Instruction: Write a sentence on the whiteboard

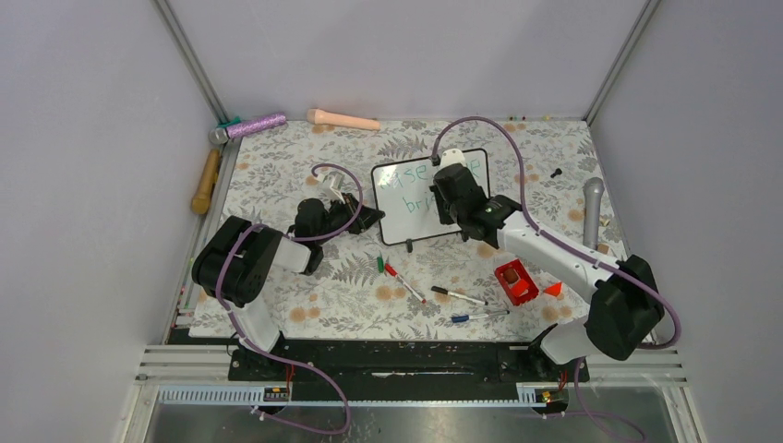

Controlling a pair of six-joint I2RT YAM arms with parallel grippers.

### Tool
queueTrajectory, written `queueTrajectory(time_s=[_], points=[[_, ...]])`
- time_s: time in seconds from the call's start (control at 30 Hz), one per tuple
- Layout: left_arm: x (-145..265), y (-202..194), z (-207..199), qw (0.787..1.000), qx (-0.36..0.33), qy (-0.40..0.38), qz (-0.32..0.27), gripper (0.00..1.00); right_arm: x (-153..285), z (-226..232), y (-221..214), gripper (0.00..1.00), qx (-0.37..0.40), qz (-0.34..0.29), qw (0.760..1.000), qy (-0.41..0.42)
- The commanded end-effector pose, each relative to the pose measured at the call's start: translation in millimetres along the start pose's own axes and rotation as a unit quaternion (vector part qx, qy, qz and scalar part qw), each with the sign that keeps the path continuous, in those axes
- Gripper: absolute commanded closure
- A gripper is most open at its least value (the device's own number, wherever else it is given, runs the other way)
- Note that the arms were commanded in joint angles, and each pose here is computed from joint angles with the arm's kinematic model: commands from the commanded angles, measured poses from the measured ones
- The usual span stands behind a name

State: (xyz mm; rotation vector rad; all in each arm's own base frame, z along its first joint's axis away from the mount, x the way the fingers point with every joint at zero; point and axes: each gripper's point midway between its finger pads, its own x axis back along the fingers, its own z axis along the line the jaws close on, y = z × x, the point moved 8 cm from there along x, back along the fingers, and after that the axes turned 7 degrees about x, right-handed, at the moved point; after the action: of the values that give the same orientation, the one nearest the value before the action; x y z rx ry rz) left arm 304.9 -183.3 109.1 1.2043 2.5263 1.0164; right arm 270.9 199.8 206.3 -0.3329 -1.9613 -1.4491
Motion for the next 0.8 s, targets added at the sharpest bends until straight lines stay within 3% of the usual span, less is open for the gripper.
queueTrajectory(time_s=[0.0, 0.77], points=[[-2, 13, -1, 0.999, -0.010, -0.009, -0.030, 1.00, 8, -17, 19, 1.00, -0.011, -0.039, 0.999, -0.026], [-2, 12, -1, 1.000, -0.009, -0.009, -0.029, 1.00, -12, -31, 43, 1.00, -0.010, -0.043, 0.997, -0.056]])
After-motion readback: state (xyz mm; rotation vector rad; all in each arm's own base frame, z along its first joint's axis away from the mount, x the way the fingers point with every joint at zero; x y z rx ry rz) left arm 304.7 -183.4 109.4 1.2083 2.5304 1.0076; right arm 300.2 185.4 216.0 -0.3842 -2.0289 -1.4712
